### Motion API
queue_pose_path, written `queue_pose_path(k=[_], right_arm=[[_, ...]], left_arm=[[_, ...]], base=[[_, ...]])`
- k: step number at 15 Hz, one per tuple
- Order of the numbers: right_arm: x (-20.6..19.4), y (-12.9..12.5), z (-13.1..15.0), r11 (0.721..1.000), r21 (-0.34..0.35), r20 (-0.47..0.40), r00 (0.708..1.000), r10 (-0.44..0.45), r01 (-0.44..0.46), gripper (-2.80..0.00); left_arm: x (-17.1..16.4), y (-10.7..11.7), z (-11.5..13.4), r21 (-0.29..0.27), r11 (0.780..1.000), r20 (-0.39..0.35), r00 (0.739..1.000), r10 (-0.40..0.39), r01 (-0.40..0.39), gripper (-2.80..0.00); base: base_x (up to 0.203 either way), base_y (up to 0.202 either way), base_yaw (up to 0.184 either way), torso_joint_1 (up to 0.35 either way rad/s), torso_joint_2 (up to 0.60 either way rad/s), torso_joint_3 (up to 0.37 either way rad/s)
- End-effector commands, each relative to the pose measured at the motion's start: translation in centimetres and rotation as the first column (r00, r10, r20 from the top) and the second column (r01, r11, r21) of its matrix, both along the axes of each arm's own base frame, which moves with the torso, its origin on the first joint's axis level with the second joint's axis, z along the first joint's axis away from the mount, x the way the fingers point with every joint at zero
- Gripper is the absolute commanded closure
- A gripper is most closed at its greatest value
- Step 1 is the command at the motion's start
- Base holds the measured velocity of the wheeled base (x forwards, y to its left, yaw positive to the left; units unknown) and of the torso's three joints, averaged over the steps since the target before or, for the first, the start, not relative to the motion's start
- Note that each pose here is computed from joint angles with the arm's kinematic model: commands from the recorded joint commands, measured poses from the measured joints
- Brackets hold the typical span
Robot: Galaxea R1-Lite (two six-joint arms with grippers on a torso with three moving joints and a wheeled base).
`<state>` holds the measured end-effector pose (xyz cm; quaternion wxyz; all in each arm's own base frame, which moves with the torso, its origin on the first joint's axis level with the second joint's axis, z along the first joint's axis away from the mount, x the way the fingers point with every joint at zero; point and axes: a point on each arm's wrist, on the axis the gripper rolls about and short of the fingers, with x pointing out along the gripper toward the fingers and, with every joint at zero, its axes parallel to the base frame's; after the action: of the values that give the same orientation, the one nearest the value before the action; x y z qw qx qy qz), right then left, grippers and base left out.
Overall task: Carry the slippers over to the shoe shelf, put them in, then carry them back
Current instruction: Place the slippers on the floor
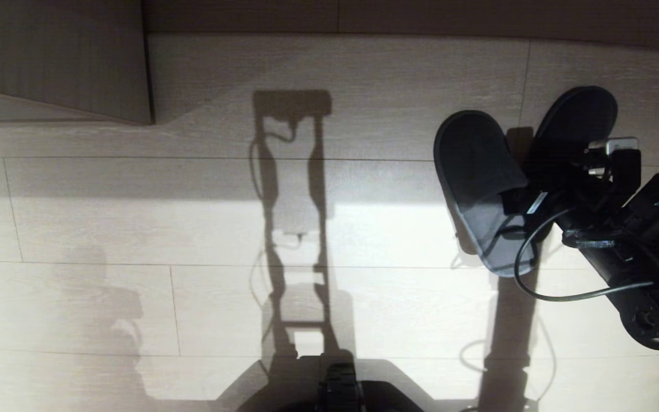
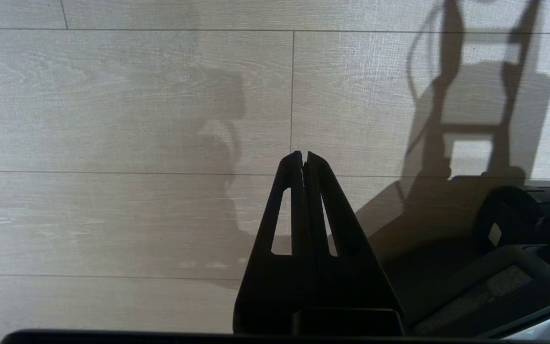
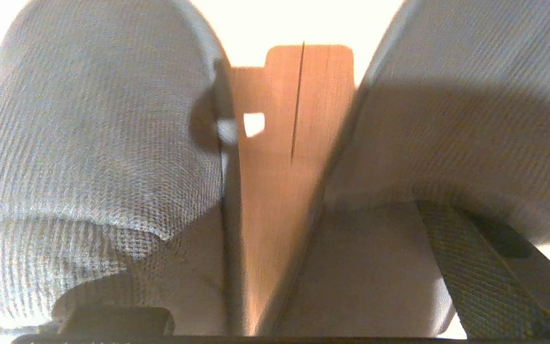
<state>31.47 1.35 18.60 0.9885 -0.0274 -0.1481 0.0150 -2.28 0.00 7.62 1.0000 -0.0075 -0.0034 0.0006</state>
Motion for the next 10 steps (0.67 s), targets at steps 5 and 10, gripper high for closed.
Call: queue_pose_path(k=[5, 10], right_arm=[[-2.6, 0.6, -2.6, 0.999, -0.03, -0.116, 0.993, 0.02, -0.024, -2.8], [-3.9, 0.5, -4.5, 0.995, -0.099, -0.201, 0.98, 0.001, -0.021, -2.8]], left_arm=[[0.0, 0.0, 0.0, 0.0, 1.0, 0.002, 1.0, 0.002, -0.002, 0.0], [0.0, 0.0, 0.0, 0.001, 1.0, 0.001, 1.0, 0.001, -0.001, 0.0]], base=[[0.0, 0.0, 0.0, 0.0, 0.0, 0.0], [0.0, 0.0, 0.0, 0.0, 0.0, 0.0]])
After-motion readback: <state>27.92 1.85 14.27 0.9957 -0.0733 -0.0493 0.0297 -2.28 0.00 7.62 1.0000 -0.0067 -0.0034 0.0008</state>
